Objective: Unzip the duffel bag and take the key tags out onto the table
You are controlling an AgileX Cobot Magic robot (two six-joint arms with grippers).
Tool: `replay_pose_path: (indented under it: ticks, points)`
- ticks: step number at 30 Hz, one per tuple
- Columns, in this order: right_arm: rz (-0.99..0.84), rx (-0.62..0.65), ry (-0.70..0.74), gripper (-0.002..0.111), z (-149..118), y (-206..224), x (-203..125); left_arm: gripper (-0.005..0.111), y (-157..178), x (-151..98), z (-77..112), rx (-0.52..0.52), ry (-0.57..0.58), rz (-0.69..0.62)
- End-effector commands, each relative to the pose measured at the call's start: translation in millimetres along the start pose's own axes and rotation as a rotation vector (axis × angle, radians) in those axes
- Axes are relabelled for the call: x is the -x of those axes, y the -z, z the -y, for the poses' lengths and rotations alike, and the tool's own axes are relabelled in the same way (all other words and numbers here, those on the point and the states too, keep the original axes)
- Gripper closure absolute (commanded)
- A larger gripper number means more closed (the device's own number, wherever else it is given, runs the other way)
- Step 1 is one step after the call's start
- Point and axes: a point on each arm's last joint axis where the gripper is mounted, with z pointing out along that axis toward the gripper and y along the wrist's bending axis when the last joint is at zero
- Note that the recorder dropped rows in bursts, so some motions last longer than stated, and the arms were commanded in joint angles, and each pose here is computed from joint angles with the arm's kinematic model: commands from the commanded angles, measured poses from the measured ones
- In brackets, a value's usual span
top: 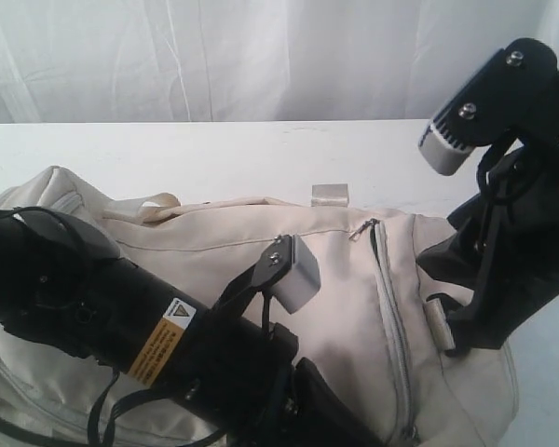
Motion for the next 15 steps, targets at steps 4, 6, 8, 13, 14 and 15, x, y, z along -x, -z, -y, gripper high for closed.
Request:
replay_pose_path:
  ticks: [4,6,8,13,14,15]
  points:
    - [-0.022,0.013,-0.117,0.064,-1,2,-2,0.107,4,3,13.7,-0.07,-0.041,-0.003]
    - [-0.028,0.014,-0.156,0.064,-1,2,-3,0.107,7,5,17.9,-0.068,-0.046,0.002]
    - [-0.021,0.038,-0.214,0.064,-4,2,-2,0.107,11,9,22.8,-0.067,-0.053,0.014]
    - [-0.044,0.157,-0.31,0.064,-14,-3,0,0.107,19,13,33.4,-0.063,-0.048,0.012]
    - [-0.059,0.17,-0.318,0.064,-15,-6,0,0.107,20,13,34.8,-0.062,-0.051,0.007]
    - [-0.075,0.174,-0.318,0.064,-15,-8,0,0.107,21,14,36.3,-0.061,-0.036,0.01]
